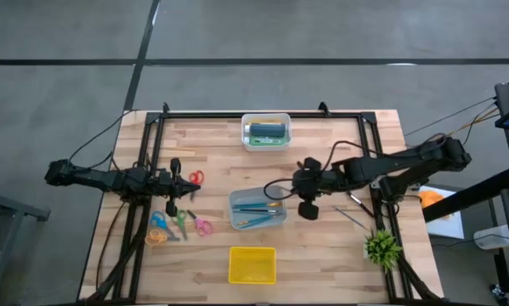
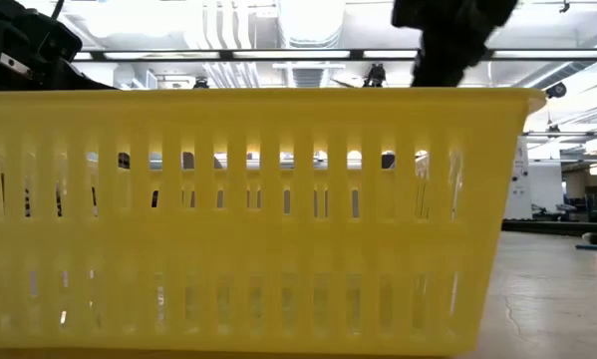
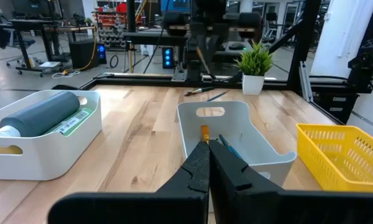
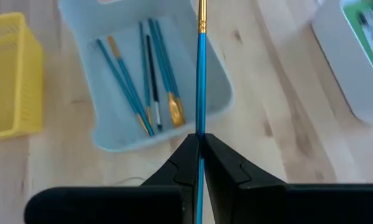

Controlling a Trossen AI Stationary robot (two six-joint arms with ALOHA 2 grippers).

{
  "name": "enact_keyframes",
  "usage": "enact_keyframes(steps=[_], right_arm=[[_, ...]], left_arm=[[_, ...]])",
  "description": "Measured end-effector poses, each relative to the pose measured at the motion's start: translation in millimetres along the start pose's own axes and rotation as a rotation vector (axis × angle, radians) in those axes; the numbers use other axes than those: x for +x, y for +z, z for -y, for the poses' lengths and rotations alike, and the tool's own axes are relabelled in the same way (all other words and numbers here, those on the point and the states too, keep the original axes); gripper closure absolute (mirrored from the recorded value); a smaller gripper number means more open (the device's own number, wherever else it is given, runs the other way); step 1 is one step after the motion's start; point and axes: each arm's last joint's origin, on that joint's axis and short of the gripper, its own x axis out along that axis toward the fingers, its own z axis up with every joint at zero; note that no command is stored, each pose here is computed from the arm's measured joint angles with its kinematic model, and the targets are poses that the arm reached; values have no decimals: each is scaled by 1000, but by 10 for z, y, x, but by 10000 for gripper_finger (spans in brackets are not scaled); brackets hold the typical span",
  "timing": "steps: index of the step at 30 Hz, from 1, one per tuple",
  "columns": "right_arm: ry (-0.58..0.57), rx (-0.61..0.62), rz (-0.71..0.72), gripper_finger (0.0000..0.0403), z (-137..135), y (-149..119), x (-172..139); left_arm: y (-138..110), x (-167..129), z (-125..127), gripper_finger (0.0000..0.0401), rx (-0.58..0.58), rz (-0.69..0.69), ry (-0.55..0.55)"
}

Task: Pick & Place Paint Supplies
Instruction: Put the blue paint brush into the gray bin

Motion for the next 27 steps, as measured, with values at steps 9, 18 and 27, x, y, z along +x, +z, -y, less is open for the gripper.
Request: enact_keyframes(steps=[9, 18, 27], right_arm=[[-12, -170, -70, 388, -198, 399, 331], [15, -275, -194, 388, -358, 605, 802], [76, -314, -230, 388, -280, 644, 1071]], left_arm=[[0, 0, 0, 401, 0, 0, 0], [0, 0, 0, 401, 0, 0, 0], [0, 0, 0, 401, 0, 0, 0]])
